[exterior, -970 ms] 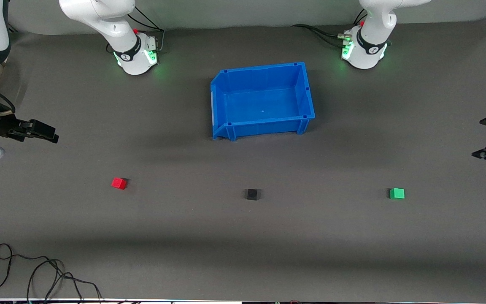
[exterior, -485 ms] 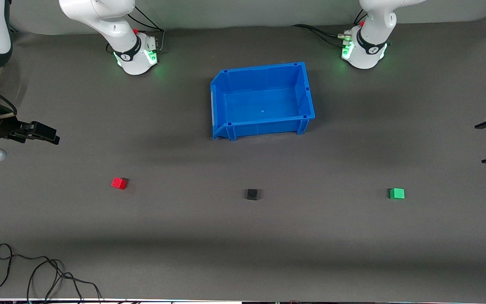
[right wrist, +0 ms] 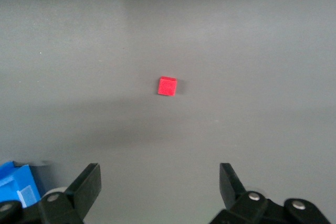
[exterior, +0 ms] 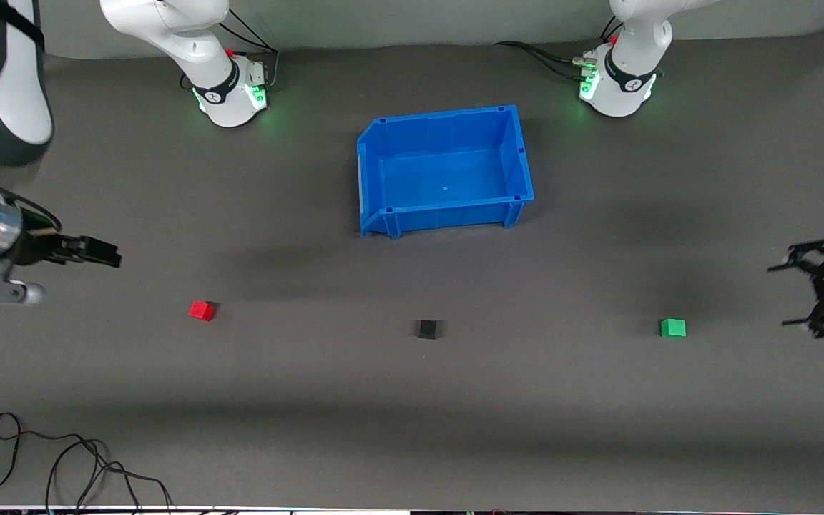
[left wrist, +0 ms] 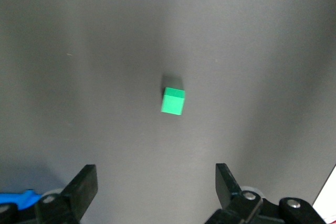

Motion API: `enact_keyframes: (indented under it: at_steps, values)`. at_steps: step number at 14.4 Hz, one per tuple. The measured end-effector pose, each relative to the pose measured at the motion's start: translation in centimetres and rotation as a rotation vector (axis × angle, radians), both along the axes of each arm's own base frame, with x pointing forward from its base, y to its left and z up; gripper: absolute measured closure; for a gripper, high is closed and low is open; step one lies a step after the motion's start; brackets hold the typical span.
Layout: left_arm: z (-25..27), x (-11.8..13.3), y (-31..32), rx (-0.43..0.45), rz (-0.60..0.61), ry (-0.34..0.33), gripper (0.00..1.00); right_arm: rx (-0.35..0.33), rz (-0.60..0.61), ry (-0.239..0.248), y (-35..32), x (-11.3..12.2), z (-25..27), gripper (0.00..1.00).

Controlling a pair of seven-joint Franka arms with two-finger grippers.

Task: Attach green and red cubes to black cube
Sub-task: 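Lower the right gripper onto the red cube while the left gripper lowers onto green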

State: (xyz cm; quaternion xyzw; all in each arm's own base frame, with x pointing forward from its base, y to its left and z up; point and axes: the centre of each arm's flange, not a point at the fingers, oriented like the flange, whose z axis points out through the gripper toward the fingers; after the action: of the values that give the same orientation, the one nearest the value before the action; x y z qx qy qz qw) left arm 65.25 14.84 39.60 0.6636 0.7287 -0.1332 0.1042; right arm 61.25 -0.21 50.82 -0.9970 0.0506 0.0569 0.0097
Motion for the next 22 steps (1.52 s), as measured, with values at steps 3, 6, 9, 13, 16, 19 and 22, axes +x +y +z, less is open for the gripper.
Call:
enact_keyframes:
  at_steps: [3,6,9,13,16,19,22]
  values:
    - [-5.2,1.2,-0.1,-0.055,-0.042,-0.021,0.00,0.051,-0.032,0.037,0.3,1.5,-4.1,0.00]
    - [-9.1,1.3,0.2,-0.097,-0.101,-0.027,0.00,0.045,-0.057,0.058,-0.3,2.4,-8.8,0.00]
    - [-12.7,1.1,0.9,-0.088,-0.126,-0.045,0.00,0.031,-0.081,0.049,-1.2,2.2,-15.0,0.00]
    - [-16.4,0.8,0.3,-0.126,-0.142,-0.062,0.00,0.012,-0.107,0.023,-1.5,1.7,-21.2,0.00]
    - [-17.9,0.3,-0.3,-0.160,-0.153,-0.064,0.00,-0.003,-0.123,0.007,-1.4,2.2,-24.4,0.00]
    - [-19.3,0.0,-0.3,-0.139,-0.146,-0.077,0.00,-0.014,-0.133,0.008,-1.4,2.4,-27.3,0.00]
    - [-21.4,-0.6,-1.5,-0.124,-0.151,-0.091,0.00,-0.023,-0.147,0.010,-1.5,2.4,-29.3,0.00]
